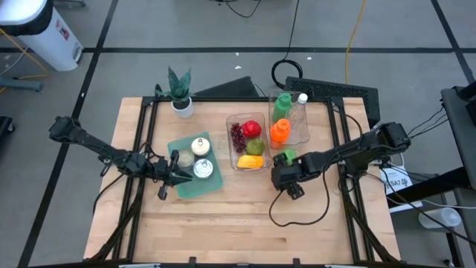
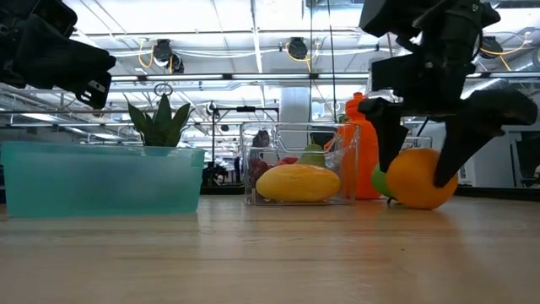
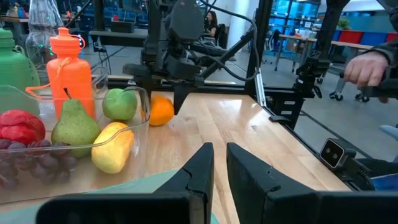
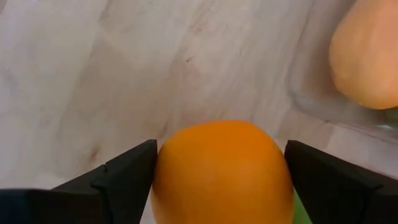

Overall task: Pick & Place Food Item
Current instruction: Put the orange into the bottom transparent bin

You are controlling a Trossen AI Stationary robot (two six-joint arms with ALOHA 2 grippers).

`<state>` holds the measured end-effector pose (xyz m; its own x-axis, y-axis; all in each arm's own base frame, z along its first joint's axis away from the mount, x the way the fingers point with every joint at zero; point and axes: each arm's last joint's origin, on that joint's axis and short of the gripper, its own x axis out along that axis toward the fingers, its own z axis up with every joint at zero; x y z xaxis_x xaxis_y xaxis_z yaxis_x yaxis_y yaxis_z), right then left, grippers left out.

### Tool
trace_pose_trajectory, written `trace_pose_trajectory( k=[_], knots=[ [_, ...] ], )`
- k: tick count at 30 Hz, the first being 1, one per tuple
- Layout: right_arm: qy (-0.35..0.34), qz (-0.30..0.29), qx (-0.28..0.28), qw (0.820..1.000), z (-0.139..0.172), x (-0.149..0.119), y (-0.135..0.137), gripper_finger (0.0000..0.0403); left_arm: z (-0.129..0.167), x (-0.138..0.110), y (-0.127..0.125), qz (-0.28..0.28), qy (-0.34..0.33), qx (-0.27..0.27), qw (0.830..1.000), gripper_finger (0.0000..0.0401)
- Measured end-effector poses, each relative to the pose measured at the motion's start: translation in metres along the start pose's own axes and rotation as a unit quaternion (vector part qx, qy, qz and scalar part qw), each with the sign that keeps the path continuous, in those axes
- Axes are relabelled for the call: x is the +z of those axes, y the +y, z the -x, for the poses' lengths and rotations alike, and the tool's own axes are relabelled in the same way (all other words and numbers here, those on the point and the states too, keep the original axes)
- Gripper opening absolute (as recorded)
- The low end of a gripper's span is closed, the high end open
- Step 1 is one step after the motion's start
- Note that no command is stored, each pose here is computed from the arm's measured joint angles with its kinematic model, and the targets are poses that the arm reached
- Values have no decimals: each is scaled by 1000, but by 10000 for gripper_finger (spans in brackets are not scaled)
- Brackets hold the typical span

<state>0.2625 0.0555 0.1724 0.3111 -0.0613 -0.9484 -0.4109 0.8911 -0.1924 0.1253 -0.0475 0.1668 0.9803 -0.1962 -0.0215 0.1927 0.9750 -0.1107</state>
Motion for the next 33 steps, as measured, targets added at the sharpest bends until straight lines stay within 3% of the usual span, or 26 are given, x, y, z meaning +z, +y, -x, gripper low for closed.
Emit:
trace_pose_trajectory(
  k=[12,17,23,28,33],
  knots=[
    [-92,33,-15,995,27,38,18,340,0,0,0,0,1,0,1000,51],
    [-93,42,-38,994,34,43,23,340,0,0,0,1,1,0,1000,51],
    [-47,48,-17,998,33,34,25,341,0,0,0,9,1,-1,1000,51],
    [25,-1,12,1000,34,20,25,341,0,0,0,9,2,-2,1000,51],
    [31,-2,22,999,30,16,28,341,0,0,0,8,3,-2,1000,51]
  ],
)
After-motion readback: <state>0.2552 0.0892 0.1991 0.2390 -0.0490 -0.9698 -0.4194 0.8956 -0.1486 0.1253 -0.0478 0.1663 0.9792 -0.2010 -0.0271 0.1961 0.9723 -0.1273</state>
